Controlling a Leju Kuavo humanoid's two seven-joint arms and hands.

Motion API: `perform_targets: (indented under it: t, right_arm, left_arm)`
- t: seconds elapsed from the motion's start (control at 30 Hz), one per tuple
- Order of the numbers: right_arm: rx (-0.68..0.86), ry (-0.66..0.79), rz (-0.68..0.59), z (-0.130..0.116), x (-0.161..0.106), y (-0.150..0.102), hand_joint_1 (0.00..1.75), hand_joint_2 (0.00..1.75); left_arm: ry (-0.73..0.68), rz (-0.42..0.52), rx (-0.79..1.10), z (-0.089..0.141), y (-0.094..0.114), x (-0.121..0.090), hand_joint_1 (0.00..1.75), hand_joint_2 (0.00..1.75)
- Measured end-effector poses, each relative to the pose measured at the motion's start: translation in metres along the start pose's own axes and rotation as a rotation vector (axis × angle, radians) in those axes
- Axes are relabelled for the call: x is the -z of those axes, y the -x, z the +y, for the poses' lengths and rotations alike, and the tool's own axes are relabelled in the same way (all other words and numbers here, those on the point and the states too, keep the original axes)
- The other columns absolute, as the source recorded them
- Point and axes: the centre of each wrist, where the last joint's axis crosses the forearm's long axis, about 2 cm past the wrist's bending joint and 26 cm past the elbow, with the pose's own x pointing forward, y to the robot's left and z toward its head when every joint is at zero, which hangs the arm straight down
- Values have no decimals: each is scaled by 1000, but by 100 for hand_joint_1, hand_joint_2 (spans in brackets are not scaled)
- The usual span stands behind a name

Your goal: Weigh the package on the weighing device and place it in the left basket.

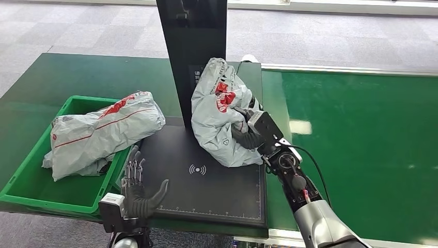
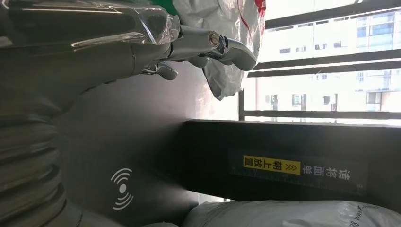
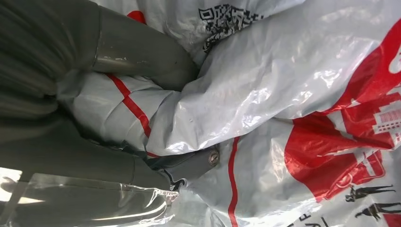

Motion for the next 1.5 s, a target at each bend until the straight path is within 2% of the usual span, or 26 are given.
perform_targets:
  t: [0.17,0.4,0.63,0.7,0.77,0.83,0.97,1.1,1.2,1.37,1.5]
  right_arm:
    - [89,-90,70,12,-4,15,175,175]
    - [230,-215,168,33,-13,35,175,175]
    - [263,-297,227,54,-17,43,175,175]
    - [267,-304,232,56,-18,44,104,175]
    - [270,-307,236,58,-18,45,17,175]
    - [267,-296,236,59,-19,46,0,175]
    - [231,-177,187,56,-19,47,0,175]
    - [182,135,22,51,-21,42,0,175]
    - [219,308,-80,44,-24,32,0,175]
    - [266,431,-216,40,-44,20,0,175]
    - [295,470,-249,47,-72,19,0,175]
  left_arm:
    - [-56,-18,48,7,-1,-1,0,175]
    - [-287,-93,101,24,-13,8,0,175]
    - [-373,-124,76,32,-20,17,0,175]
    - [-381,-128,76,33,-21,18,0,175]
    - [-385,-131,77,34,-21,19,0,175]
    - [-386,-134,79,35,-21,20,0,175]
    - [-390,-135,86,37,-21,20,0,175]
    - [-394,-133,92,38,-22,17,0,175]
    - [-391,-134,91,39,-22,17,0,175]
    - [-389,-134,94,41,-22,15,0,175]
    - [-381,-135,94,42,-22,14,0,175]
